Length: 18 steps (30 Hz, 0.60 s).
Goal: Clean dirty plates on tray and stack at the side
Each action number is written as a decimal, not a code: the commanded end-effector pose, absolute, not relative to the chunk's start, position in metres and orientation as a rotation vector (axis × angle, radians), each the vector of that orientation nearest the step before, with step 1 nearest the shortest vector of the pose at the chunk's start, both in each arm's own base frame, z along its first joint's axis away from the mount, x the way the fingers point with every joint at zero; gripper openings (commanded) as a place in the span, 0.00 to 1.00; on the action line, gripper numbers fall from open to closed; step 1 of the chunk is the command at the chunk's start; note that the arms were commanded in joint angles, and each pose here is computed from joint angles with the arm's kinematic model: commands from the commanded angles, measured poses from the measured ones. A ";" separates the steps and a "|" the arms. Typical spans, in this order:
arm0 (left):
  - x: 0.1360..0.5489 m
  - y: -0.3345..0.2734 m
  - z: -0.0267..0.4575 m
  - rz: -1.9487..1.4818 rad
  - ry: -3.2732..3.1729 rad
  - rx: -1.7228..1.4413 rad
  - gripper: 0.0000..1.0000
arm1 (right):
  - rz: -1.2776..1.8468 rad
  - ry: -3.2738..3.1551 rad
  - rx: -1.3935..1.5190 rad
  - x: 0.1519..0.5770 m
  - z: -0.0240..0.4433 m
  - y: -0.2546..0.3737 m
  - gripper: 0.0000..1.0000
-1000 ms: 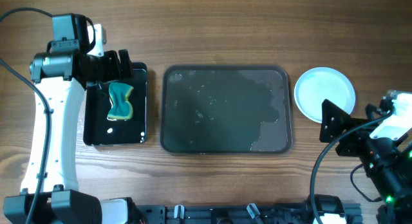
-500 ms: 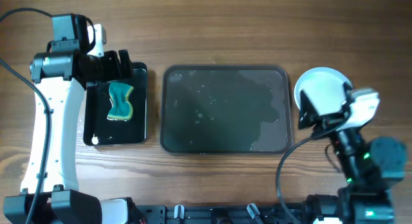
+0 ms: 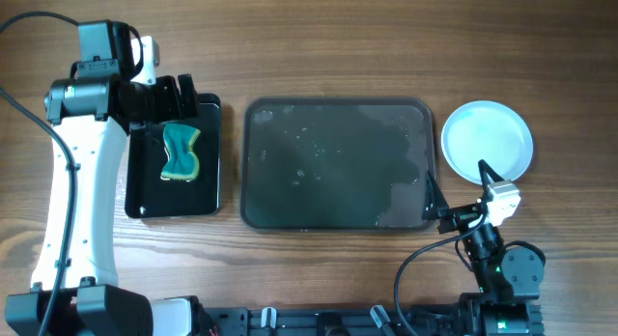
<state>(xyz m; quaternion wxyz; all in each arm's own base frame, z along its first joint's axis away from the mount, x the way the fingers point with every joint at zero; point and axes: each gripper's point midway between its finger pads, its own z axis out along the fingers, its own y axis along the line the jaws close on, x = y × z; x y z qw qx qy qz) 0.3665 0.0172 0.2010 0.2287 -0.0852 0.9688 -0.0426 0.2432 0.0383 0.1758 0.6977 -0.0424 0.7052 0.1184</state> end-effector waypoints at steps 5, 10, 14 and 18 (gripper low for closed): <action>0.368 0.013 0.201 -0.141 2.668 -0.213 1.00 | 0.270 1.555 -0.080 0.243 0.180 0.038 1.00; 0.368 0.013 0.201 -0.141 2.668 -0.212 1.00 | 0.270 1.555 -0.081 0.242 0.180 0.038 1.00; 0.368 0.013 0.201 -0.141 2.668 -0.212 1.00 | 0.270 1.555 -0.081 0.242 0.180 0.038 1.00; 0.362 0.013 0.209 -0.135 2.654 -0.211 1.00 | 0.270 1.555 -0.081 0.242 0.180 0.038 1.00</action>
